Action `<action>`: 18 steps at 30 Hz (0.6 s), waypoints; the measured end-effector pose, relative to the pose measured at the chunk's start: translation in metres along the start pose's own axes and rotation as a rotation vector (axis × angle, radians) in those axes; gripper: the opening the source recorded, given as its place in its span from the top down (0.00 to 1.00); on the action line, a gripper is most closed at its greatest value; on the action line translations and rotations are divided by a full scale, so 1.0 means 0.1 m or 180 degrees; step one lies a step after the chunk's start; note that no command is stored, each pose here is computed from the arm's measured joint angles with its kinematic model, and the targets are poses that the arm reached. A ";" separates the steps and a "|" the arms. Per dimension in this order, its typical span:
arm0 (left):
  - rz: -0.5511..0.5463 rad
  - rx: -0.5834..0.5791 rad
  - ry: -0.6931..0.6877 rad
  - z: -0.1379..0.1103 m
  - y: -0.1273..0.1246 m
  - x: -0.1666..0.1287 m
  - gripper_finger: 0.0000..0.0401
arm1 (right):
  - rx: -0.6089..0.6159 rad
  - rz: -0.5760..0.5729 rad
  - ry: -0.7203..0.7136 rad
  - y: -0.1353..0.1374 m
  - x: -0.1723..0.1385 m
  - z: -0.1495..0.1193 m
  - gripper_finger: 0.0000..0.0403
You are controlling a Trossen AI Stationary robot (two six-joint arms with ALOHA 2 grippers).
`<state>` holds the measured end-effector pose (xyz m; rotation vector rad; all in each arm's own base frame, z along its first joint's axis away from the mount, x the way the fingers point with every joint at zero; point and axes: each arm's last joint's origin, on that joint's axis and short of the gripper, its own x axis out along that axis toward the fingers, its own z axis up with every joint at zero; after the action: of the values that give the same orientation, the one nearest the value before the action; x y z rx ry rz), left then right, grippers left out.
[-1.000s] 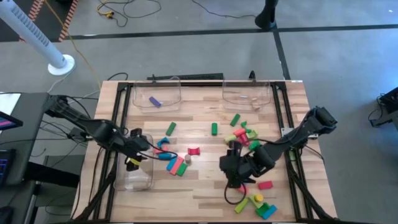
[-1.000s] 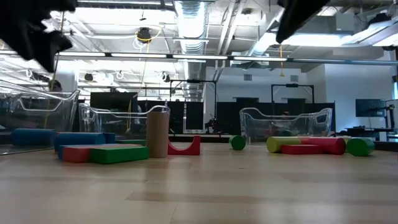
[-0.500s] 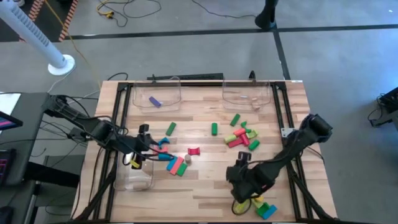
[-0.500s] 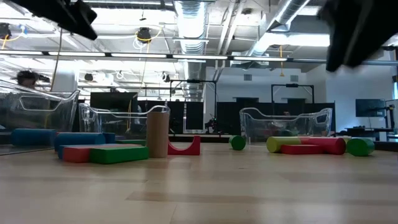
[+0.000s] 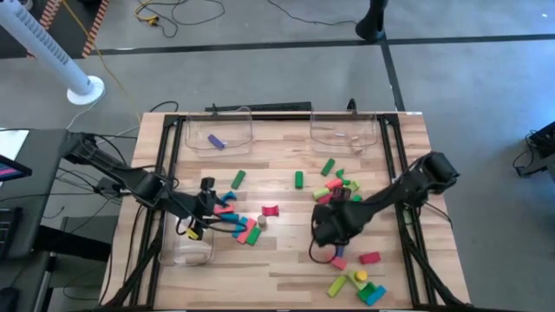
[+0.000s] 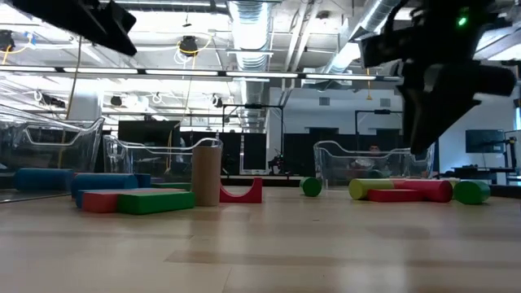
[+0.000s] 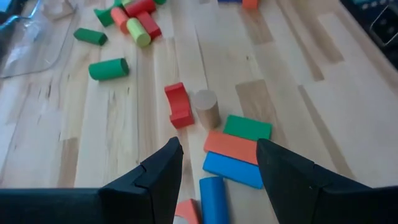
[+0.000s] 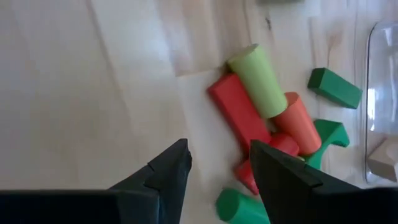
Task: Sort blocks by size
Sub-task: Put the red rectangular block into the top left transparent bin
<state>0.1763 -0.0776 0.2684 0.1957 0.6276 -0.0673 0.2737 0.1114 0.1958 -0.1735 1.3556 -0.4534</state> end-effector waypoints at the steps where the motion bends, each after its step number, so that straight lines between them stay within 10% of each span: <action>1: -0.0001 0.0024 0.0017 0.00 -0.01 0.02 0.50 | 0.0005 0.0037 -0.0038 -0.05 0.01 -0.01 0.50; 18: -0.0017 0.0257 -0.0148 0.08 -0.03 0.15 0.50 | 0.0148 0.0682 -0.0446 -0.51 0.48 -0.43 0.50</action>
<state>0.1931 -0.0824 0.2655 0.2696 0.5796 -0.1022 0.2277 0.0523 0.1625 -0.0204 1.2098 -0.2870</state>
